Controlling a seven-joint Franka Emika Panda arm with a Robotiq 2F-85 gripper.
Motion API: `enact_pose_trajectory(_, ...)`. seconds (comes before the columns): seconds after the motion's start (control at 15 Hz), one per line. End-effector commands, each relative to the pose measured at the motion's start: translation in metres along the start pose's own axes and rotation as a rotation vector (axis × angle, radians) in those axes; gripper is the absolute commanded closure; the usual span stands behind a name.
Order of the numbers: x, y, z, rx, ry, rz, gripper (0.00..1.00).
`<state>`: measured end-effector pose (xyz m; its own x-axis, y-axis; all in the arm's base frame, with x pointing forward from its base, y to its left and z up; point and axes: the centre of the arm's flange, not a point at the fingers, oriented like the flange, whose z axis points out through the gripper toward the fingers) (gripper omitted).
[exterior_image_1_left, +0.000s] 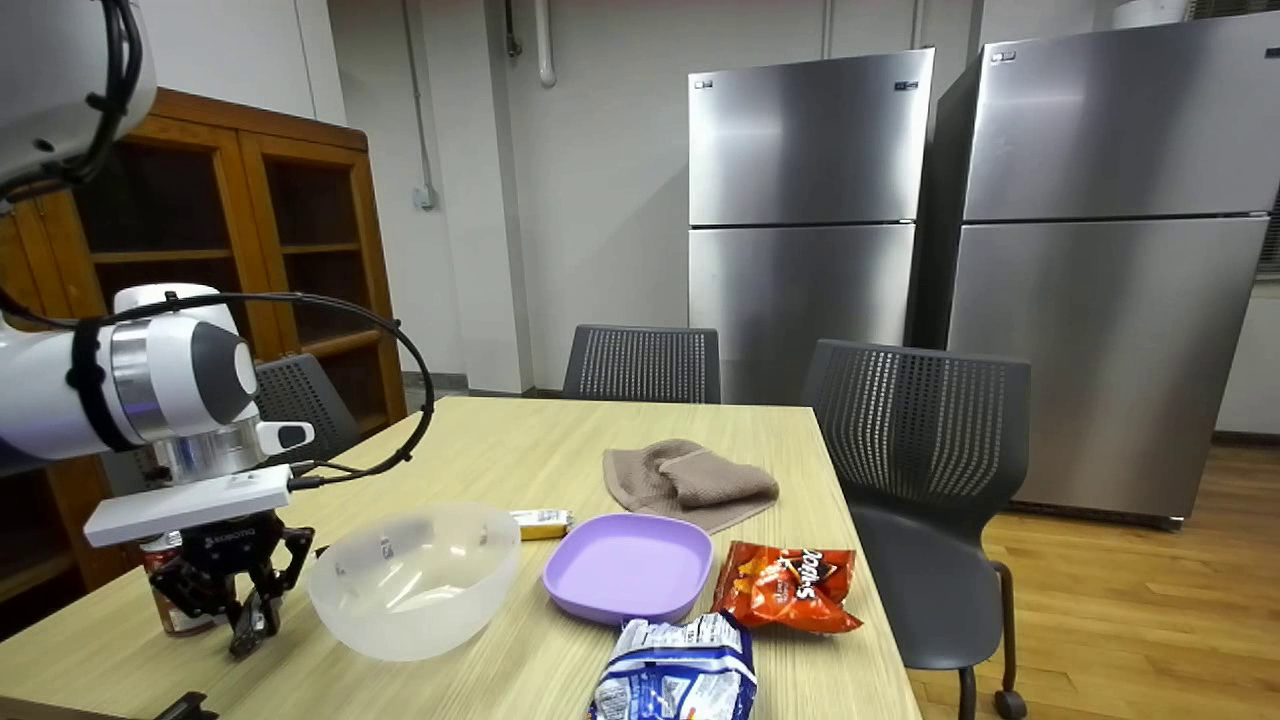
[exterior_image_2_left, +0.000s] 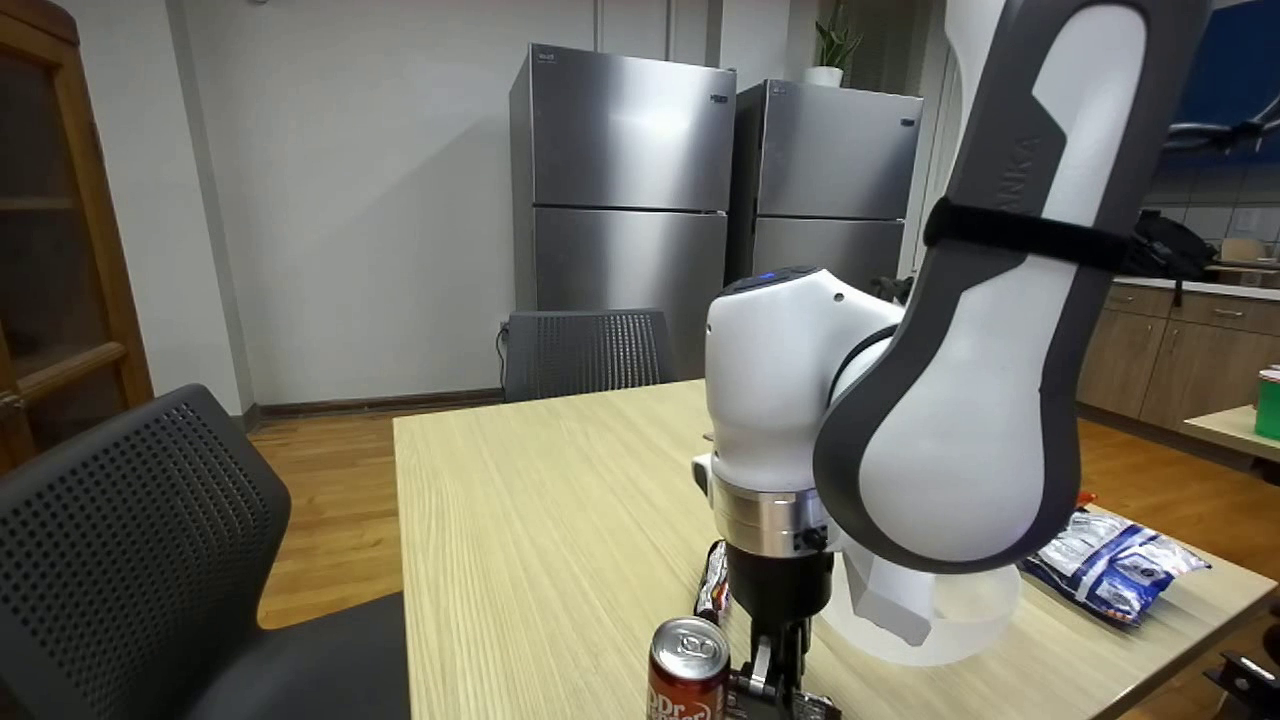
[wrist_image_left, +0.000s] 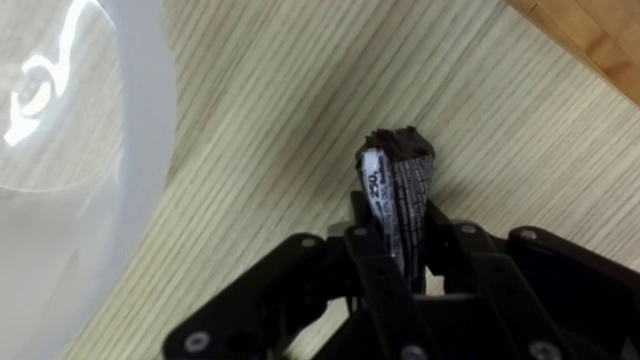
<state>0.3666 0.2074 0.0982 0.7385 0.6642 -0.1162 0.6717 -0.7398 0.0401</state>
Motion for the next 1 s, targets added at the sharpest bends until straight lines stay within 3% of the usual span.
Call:
enact_pose_trajectory(0.0, -0.009, 0.000, -0.012, 0.012, 0.000, 0.002, 0.94)
enact_pose_trajectory(0.93, -0.036, 0.033, -0.071, 0.006, 0.038, 0.119, 0.95)
